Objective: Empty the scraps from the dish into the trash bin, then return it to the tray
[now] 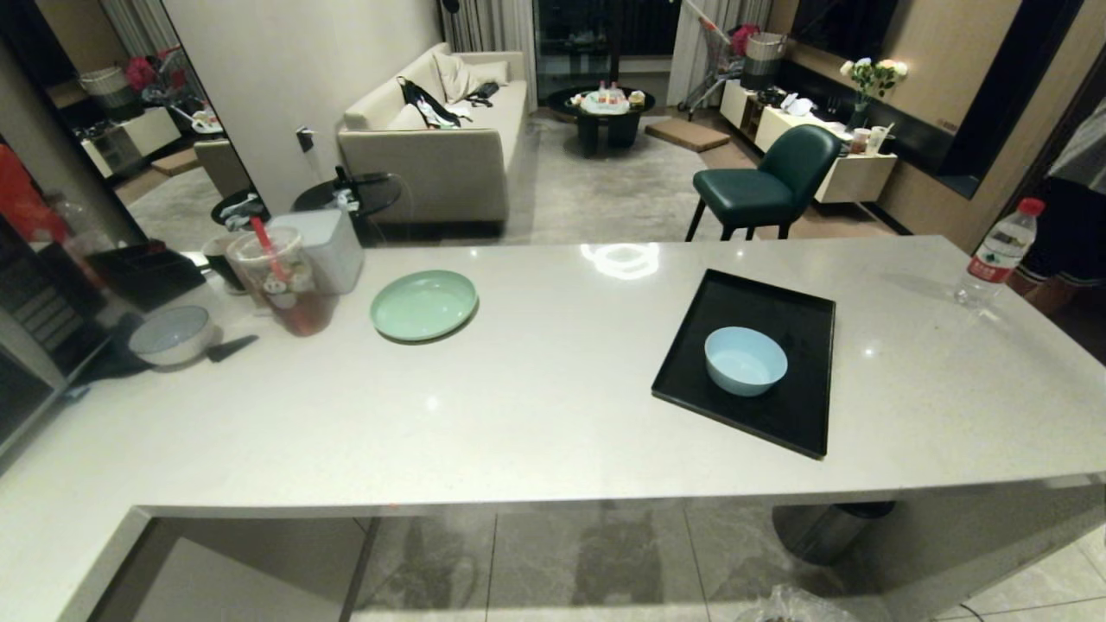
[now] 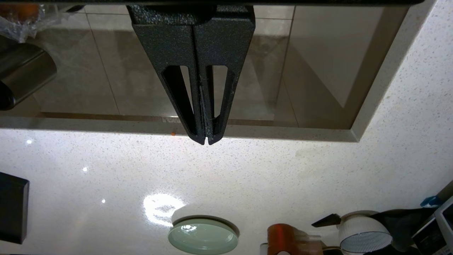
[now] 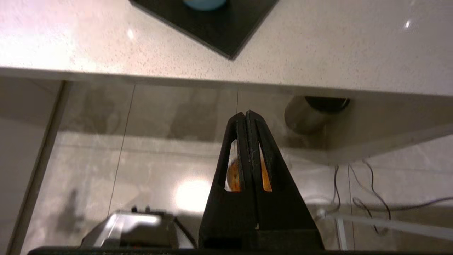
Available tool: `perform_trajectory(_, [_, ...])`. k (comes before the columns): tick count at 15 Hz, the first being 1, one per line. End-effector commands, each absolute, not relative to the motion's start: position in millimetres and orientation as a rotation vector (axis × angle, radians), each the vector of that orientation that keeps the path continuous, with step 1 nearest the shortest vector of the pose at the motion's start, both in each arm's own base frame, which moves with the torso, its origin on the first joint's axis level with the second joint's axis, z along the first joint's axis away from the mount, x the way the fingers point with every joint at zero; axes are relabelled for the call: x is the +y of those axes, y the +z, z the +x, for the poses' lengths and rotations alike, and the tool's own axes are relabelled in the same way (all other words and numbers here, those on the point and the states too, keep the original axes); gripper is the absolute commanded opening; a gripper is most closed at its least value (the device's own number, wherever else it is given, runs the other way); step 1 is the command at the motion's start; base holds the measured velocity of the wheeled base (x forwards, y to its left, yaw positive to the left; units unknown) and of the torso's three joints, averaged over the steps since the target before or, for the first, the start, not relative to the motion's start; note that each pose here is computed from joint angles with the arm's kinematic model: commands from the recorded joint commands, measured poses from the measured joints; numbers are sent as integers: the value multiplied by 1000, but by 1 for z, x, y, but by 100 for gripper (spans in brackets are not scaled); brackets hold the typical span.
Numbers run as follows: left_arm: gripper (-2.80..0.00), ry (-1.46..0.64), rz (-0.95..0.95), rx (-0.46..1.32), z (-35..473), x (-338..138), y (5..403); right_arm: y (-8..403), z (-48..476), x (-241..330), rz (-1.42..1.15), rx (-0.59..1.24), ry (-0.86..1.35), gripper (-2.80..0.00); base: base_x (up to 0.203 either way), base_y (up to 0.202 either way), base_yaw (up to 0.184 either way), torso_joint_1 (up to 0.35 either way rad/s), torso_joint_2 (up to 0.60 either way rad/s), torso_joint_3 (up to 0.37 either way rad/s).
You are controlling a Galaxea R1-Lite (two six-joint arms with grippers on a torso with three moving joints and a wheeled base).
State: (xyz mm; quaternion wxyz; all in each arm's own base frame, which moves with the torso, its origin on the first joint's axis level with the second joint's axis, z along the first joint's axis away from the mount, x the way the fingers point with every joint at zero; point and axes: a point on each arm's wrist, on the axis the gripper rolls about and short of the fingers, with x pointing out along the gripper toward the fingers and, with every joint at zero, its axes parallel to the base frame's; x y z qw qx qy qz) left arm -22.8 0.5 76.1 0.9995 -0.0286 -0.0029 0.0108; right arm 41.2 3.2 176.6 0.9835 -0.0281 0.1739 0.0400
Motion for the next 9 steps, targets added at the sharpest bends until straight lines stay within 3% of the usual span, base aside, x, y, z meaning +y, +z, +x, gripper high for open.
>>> perform_trajectory(1, [-280,21,-58,-5,-23,1,76,153,21,2,-55,221,78,-280,0,0,0,0,0,0])
perform_trajectory(6, [-280,22,-58,-5,-23,1,76,115,10,0,-117,-15,8,-280,0,0,0,0,0,0])
perform_trajectory(9, [-280,22,-58,-5,-23,1,76,95,-2,0,-128,73,-31,-280,0,0,0,0,0,0])
